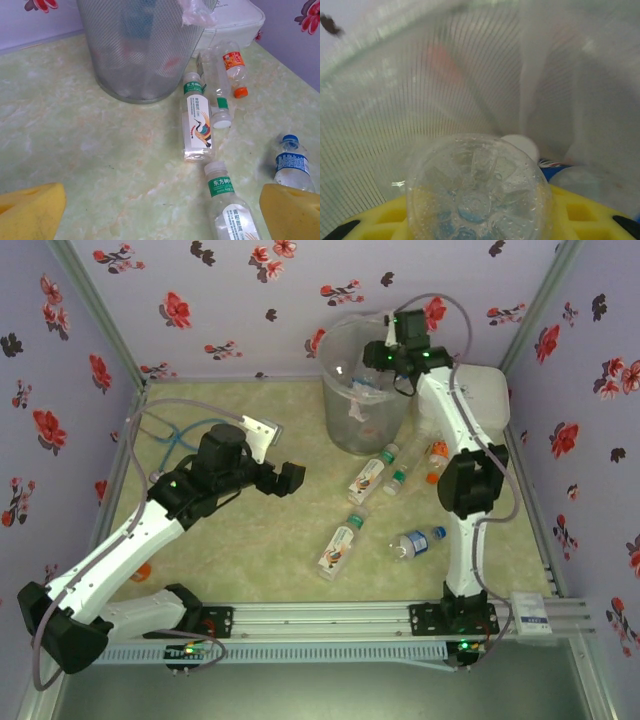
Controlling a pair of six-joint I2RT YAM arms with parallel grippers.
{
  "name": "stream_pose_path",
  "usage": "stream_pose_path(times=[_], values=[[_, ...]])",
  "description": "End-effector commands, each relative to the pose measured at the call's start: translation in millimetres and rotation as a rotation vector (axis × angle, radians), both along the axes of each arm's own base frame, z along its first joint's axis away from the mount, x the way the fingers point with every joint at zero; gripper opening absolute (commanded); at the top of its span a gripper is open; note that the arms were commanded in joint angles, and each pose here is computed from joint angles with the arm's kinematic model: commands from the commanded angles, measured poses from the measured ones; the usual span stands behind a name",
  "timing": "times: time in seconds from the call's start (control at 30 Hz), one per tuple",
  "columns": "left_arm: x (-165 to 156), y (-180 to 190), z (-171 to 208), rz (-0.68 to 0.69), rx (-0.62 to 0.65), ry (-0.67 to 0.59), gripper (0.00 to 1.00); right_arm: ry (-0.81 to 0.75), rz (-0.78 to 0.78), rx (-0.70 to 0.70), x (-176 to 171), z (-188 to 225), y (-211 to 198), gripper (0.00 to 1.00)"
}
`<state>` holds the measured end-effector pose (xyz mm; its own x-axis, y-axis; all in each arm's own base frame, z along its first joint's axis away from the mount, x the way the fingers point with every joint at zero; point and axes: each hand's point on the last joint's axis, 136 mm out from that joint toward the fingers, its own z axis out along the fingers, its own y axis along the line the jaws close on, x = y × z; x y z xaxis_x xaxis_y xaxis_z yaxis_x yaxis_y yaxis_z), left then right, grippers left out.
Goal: Put the plastic bottles in the bin
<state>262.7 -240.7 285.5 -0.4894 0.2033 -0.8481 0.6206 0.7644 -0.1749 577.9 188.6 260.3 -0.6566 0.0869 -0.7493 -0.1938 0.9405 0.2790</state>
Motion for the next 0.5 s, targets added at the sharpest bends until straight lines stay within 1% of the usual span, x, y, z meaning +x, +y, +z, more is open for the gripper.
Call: stream_pose_path(times=[0.0,0.1,0.2,0.23,0.3,0.4,0.47], values=[[-1.5,-2.8,-6.9,-0.007,0.005,0.022,1.00,0.038,0.020,-0.082,5.5,-27.9,7.5,0.00],[-2.0,-2.4,-15.3,-0.007,0.017,0.035,1.00,0.093,0.041,-0.085,3.0,-49.8,15.7,0.03],[-2.8,-2.2,-21.5,-0.009,0.025,0.045,1.00,0.109,0.046,-0.076,1.1,-54.4,18.2,0.13],[-2.7,-2.3,-23.8,-0.011,0.031,0.048,1.00,0.106,0.046,-0.076,0.7,-52.5,18.2,0.17],[-3.2,-3.8,-27.7,-0.024,0.043,0.054,1.00,0.088,0.049,-0.068,-0.7,-38.4,17.7,0.31],[-4.3,-8.8,-36.7,-0.057,0.074,0.085,1.00,0.041,0.056,-0.049,-4.7,-5.8,16.8,0.47],[-5.7,-12.2,-42.6,-0.078,0.091,0.112,1.00,0.007,0.052,-0.020,-7.1,19.3,14.0,0.63]])
